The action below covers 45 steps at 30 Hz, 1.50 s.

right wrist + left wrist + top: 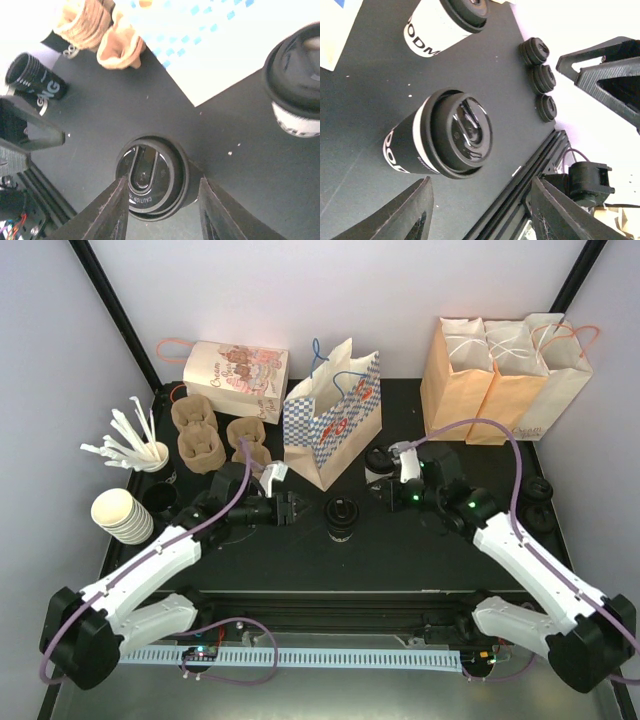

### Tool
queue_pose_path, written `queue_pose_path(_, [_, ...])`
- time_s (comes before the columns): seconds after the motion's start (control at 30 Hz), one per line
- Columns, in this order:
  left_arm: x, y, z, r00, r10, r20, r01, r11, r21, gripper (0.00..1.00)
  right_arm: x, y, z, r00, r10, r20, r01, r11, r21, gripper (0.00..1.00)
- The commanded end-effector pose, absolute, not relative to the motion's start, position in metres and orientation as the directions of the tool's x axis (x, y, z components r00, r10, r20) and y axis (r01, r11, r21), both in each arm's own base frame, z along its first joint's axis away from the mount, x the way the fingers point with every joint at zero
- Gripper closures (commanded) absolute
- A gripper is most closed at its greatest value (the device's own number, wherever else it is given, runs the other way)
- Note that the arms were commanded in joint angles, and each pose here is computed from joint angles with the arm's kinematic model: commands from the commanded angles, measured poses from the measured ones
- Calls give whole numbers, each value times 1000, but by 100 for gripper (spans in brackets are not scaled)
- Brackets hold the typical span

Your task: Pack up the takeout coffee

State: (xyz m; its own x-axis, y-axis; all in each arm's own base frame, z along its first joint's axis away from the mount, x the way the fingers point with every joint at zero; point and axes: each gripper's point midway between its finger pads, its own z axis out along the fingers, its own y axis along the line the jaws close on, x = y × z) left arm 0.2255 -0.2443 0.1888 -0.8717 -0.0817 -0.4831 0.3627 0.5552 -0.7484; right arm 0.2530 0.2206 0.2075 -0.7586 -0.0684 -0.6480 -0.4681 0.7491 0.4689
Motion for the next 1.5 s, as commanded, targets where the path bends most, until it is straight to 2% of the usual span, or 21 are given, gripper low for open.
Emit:
queue_pose_path(0.0, [220, -247, 216, -807, -95, -583, 470, 495, -731, 43, 263, 205, 236, -650, 21, -759, -465, 779, 420, 58])
queue_pose_path(0.13, [219, -243, 215, -796, -103, -597, 474, 508, -719, 39, 261, 196, 251, -583, 77, -809, -471, 779, 414, 55])
queue_pose_path(0.17, [219, -243, 214, -797, -102, -595, 472, 509, -719, 39, 260, 195, 251, -576, 81, -813, -470, 781, 411, 51])
queue_pose_path(0.23, [219, -244, 210, -802, -94, -590, 471, 508, -721, 37, 260, 194, 246, -555, 67, -829, -486, 782, 389, 35])
queue_pose_path(0.3, [217, -247, 211, -799, -82, -596, 486, 496, -719, 35, 256, 197, 239, -516, 17, -856, -544, 766, 343, 23])
queue_pose_path(0.4, [219, -245, 209, -778, -75, -624, 505, 516, -692, 29, 258, 184, 238, -450, 10, -893, -528, 803, 275, 14])
queue_pose_path(0.53, [222, -244, 201, -762, -61, -645, 516, 546, -660, 14, 260, 167, 242, -339, 22, -941, -497, 844, 199, 4])
queue_pose_path(0.6, [226, -245, 192, -772, -50, -634, 503, 560, -658, 13, 261, 157, 242, -306, 38, -951, -462, 867, 184, 1])
queue_pose_path(0.77, [231, -250, 173, -805, -32, -593, 469, 577, -668, 15, 264, 140, 227, -310, 29, -950, -380, 912, 152, 3])
queue_pose_path(1.03, [234, -252, 174, -779, -23, -627, 502, 577, -644, 13, 284, 95, 222, -236, -52, -970, -149, 989, -17, 6])
queue_pose_path(1.23, [234, -254, 171, -780, -1, -625, 511, 575, -639, 13, 294, 68, 227, -157, -28, -987, -92, 996, -13, 8])
queue_pose_path(1.33, [233, -254, 171, -777, 4, -630, 519, 571, -636, 13, 293, 65, 226, -67, -21, -998, -161, 987, -10, 13])
queue_pose_path(1.47, [230, -253, 171, -773, 14, -634, 527, 569, -631, 12, 294, 55, 223, -18, -24, -1000, -138, 990, -22, 14])
